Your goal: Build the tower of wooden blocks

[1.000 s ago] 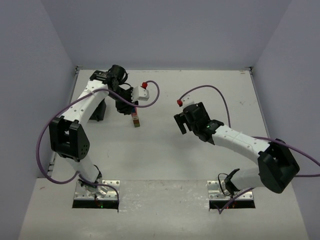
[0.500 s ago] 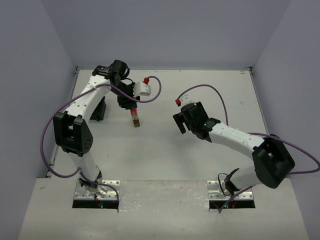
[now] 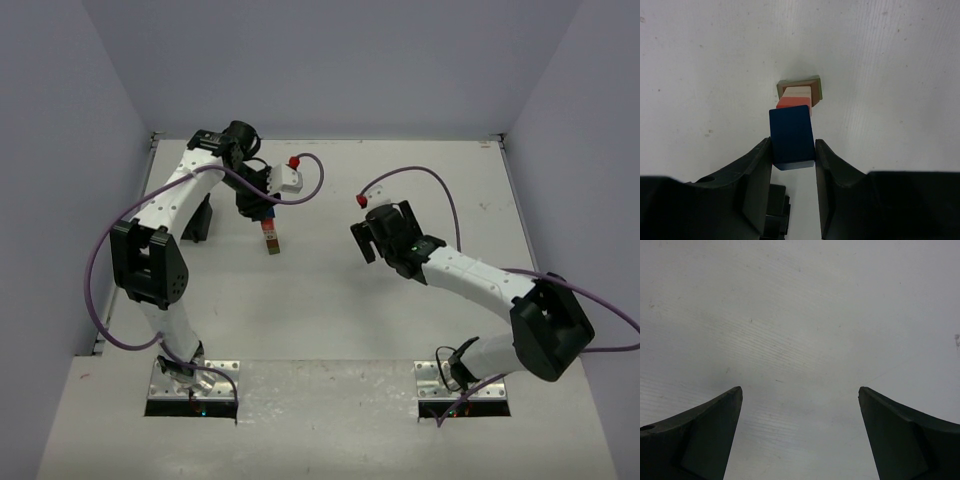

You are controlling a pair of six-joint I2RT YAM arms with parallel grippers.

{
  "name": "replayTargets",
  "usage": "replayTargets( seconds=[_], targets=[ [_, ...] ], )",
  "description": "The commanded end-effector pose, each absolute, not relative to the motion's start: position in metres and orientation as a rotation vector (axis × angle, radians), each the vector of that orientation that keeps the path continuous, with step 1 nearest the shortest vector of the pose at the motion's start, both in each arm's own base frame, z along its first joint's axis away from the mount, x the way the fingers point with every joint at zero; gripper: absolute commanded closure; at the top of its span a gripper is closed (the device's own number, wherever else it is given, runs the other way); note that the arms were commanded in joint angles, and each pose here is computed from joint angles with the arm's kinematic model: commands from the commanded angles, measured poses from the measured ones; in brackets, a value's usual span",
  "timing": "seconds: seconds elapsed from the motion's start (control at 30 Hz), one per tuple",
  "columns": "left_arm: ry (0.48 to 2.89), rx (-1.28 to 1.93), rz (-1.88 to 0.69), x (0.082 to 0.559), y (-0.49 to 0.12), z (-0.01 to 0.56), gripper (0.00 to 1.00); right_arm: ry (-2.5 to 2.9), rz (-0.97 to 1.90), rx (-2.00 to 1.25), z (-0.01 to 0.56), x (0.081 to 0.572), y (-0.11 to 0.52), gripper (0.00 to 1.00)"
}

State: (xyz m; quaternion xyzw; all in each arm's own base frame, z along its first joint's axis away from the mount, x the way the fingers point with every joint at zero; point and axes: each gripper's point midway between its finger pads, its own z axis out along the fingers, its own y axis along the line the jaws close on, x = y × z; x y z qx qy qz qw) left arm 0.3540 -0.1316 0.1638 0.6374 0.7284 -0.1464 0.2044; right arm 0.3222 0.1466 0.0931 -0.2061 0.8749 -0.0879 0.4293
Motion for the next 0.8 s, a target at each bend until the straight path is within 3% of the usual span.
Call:
replayTargets(
  seconds=[0.0, 0.77],
  targets=[
    [1.985, 1.807, -0.419, 0.357, -0.14, 0.167, 1.0, 2.119, -0.23, -0.42, 0.118, 0.331, 0.141, 0.01],
    [1.988, 1.84, -0.399, 0.36, -0.146, 0.16, 1.0, 2.089, -0.274, -0.313, 0.128, 0.315, 0.115, 0.01]
  ],
)
